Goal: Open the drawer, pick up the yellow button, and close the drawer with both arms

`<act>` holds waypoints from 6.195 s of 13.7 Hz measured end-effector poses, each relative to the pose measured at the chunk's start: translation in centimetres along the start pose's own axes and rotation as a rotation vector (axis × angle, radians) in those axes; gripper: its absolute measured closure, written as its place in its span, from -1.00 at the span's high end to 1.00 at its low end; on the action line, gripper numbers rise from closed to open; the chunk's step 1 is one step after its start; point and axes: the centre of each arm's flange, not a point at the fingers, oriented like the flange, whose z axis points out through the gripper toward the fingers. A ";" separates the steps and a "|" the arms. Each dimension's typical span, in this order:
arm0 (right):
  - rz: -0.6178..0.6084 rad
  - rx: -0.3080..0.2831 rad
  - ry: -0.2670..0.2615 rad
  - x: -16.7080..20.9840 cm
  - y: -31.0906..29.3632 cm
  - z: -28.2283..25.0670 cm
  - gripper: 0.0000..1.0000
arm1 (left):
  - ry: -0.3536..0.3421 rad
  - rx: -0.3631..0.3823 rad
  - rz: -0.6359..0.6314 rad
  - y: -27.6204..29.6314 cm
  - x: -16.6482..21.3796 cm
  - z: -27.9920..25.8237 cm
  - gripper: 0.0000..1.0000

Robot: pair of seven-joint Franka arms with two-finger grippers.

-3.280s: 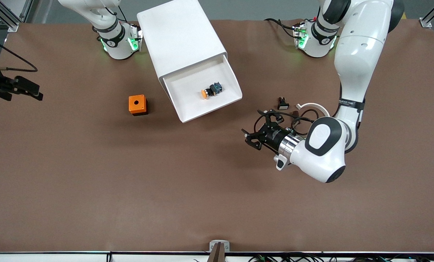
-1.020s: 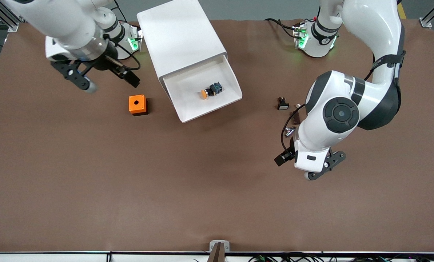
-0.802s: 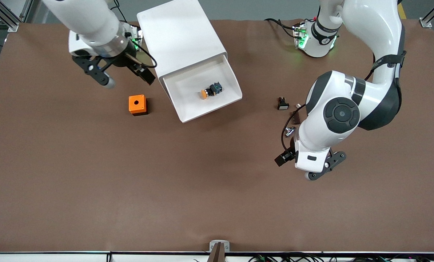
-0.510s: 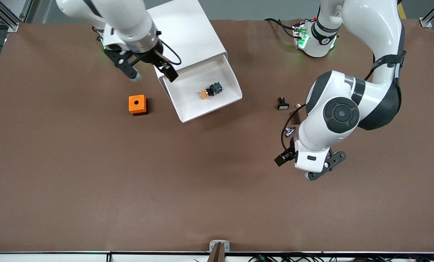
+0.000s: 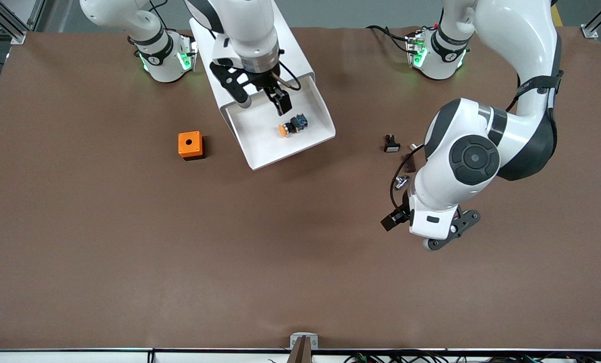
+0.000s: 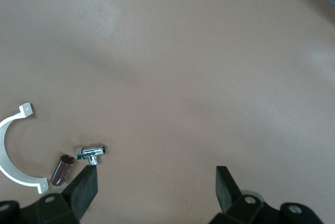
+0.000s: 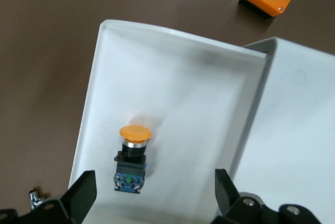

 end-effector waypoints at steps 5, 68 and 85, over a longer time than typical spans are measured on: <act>0.035 0.020 0.026 -1.3 -1.8 3.8 1.00 | 0.000 0.000 0.000 0.0 0.0 0.0 0.99; -0.622 -0.103 -0.065 40.6 5.4 -2.3 -0.18 | -0.082 0.013 0.013 11.7 -23.4 7.7 0.99; -0.936 -0.023 0.064 50.5 8.2 16.9 -0.18 | -0.082 0.016 0.106 13.9 -36.1 7.5 0.99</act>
